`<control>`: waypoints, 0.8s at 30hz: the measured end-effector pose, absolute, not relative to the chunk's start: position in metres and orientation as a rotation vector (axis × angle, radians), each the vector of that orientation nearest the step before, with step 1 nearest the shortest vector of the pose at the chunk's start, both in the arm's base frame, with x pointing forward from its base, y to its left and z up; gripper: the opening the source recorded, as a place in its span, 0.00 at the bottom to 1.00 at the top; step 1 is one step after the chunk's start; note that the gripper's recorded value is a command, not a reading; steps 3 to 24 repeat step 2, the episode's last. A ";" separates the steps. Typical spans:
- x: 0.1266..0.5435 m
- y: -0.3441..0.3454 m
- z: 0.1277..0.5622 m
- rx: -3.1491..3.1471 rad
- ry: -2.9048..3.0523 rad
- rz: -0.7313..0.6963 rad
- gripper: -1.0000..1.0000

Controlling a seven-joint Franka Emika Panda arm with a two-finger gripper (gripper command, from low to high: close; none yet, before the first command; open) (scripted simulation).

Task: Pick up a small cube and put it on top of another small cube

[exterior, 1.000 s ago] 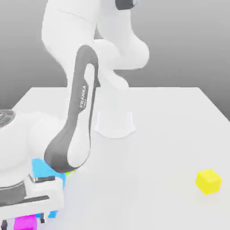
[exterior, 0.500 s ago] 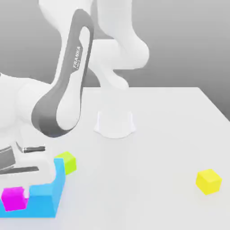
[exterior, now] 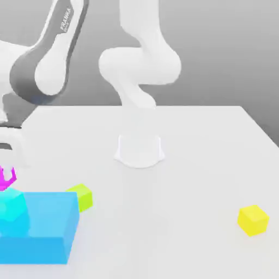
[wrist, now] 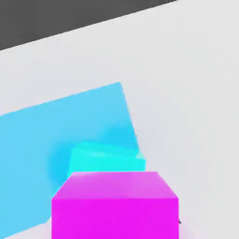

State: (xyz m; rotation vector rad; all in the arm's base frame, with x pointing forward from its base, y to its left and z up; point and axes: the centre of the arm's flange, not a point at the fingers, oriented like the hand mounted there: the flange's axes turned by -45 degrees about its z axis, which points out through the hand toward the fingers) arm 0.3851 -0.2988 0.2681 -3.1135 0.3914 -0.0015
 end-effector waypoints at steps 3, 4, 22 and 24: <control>0.385 -0.299 0.268 -3.114 0.391 -0.002 1.00; 0.385 -0.299 0.268 -3.114 0.391 -0.002 1.00; 0.385 -0.299 0.268 -3.114 0.391 -0.002 1.00; 0.385 -0.299 0.268 -3.114 0.391 -0.002 1.00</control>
